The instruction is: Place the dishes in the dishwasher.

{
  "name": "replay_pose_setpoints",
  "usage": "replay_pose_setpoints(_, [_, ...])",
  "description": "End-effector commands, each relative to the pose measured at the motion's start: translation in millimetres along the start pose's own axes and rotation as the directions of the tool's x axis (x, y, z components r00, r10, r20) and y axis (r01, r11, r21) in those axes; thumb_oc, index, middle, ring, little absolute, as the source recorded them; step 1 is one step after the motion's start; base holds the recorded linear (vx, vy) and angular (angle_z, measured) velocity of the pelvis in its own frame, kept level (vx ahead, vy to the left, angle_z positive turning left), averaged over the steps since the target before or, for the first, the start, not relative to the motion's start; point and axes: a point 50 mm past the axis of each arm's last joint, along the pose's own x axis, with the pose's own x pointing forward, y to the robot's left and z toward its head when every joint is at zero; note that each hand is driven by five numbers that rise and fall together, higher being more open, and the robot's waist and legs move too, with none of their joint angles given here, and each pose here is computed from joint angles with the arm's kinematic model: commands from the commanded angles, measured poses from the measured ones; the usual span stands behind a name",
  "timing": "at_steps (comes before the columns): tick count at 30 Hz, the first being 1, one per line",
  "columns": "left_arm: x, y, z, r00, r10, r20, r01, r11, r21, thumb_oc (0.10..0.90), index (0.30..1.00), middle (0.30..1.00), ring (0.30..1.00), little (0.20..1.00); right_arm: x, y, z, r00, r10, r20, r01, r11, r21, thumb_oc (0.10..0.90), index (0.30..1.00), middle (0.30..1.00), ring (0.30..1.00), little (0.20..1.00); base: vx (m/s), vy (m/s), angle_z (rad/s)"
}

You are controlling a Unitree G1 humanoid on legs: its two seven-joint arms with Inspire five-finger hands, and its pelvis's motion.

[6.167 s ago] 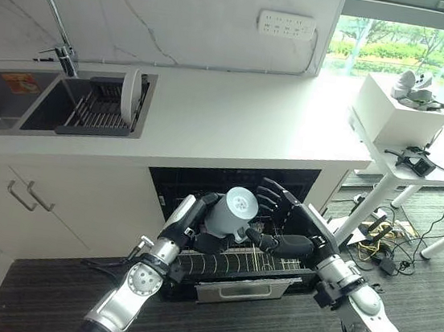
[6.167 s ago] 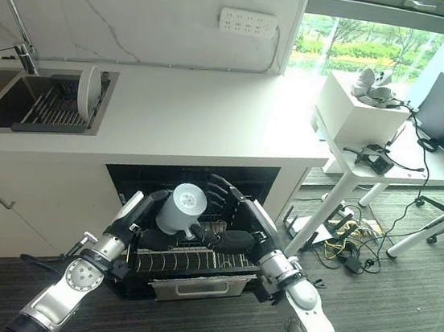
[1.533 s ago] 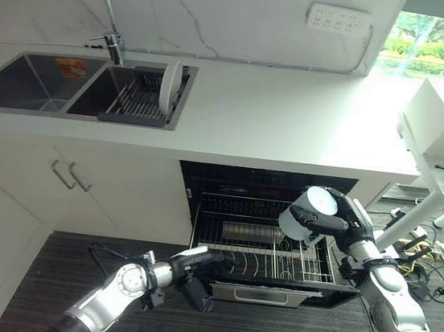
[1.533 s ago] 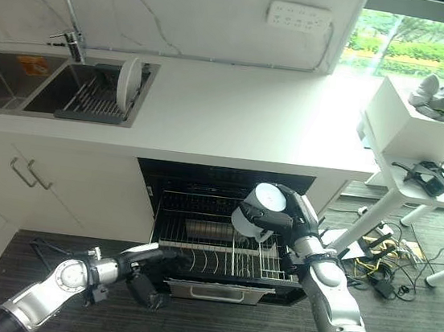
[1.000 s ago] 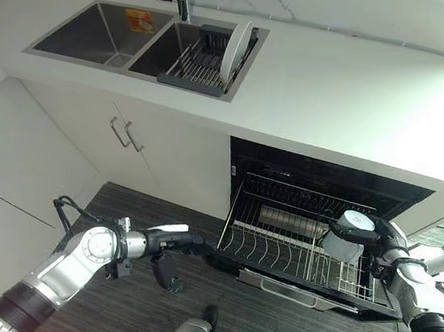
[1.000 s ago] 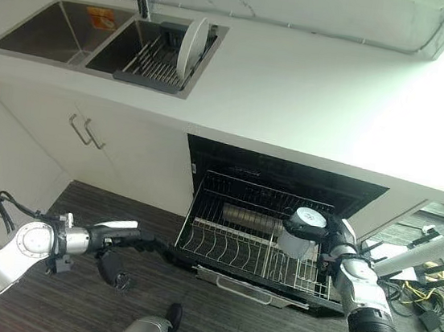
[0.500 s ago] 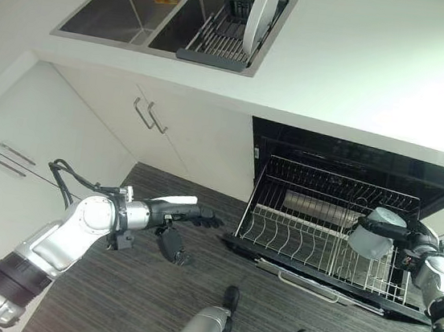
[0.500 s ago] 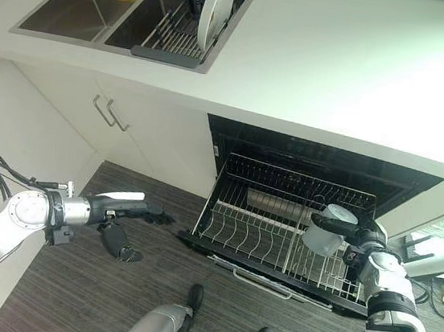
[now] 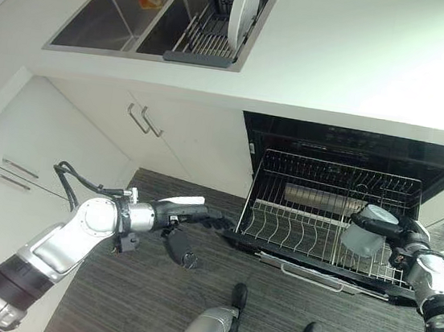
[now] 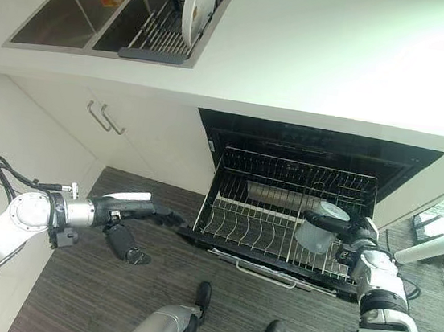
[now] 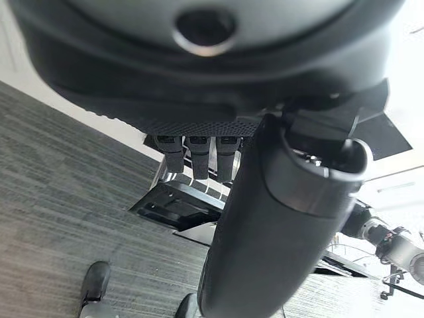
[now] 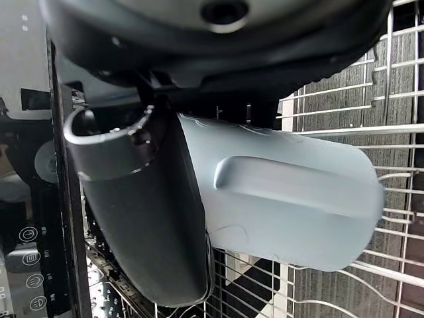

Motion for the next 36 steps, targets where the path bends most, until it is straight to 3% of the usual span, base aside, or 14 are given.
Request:
replay_pose_setpoints(1, [-6.4, 22.3, 30.7, 0.98, 0.118, 0.157, -0.129, 0.99, 0.057, 0.8, 0.9, 0.9, 0.9, 0.9, 3.3, 5.8, 22.7, 0.996, -0.011, 0.091, 0.018, 0.997, -0.078, 0.4, 0.3, 0.3, 0.3, 0.3, 0.04, -0.013, -0.01])
replay_pose_setpoints(7, [-5.1, 29.6, 44.0, 0.97, 0.155, 0.189, -0.177, 0.978, 0.107, 0.8, 0.9, 0.9, 0.9, 0.9, 3.6, 4.9, 10.3, 0.998, -0.028, 0.062, 0.036, 0.992, -0.122, 0.4, 0.3, 0.3, 0.3, 0.3, -0.02, -0.008, -0.03])
replay_pose_setpoints(14, [-5.4, 56.5, 68.2, 0.952, 0.21, 0.222, -0.265, 0.929, 0.257, 0.8, 0.9, 0.9, 0.9, 0.9, 8.5, 14.8, 35.0, 0.99, -0.008, 0.139, 0.033, 0.984, -0.175, 0.4, 0.3, 0.3, 0.3, 0.3, -0.09, -0.018, -0.05])
replay_pose_setpoints(22, [-0.1, 76.1, 109.7, 0.959, 0.145, 0.243, -0.25, 0.837, 0.487, 0.8, 0.9, 0.9, 0.9, 0.9, 12.5, 32.9, 59.6, 0.979, 0.006, 0.203, 0.058, 0.949, -0.308, 0.4, 0.3, 0.3, 0.3, 0.3, -0.08, -0.033, -0.01])
replay_pose_setpoints(31, [13.8, 78.1, 137.9, 0.96, 0.103, 0.26, -0.239, 0.784, 0.573, 0.8, 0.9, 0.9, 0.9, 0.9, 16.6, 48.4, 63.4, 0.982, -0.009, 0.191, 0.079, 0.929, -0.361, 0.4, 0.3, 0.3, 0.3, 0.3, -0.06, -0.016, 0.04])
replay_pose_setpoints(33, [17.4, 78.0, 142.7, 0.961, 0.095, 0.258, -0.235, 0.773, 0.59, 0.8, 0.9, 0.9, 0.9, 0.9, 17.4, 53.3, 62.7, 0.981, -0.023, 0.192, 0.091, 0.93, -0.357, 0.8, 0.9, 0.9, 0.9, 0.9, -0.04, 0.024, 0.0])
replay_pose_setpoints(36, [20.5, 77.3, 143.5, 0.962, 0.099, 0.254, -0.236, 0.77, 0.593, 0.8, 0.9, 0.9, 0.9, 0.9, 17.9, 58.2, 61.7, 0.979, -0.053, 0.195, 0.118, 0.934, -0.337, 0.8, 0.9, 0.9, 0.9, 0.9, -0.03, 0.015, -0.01])
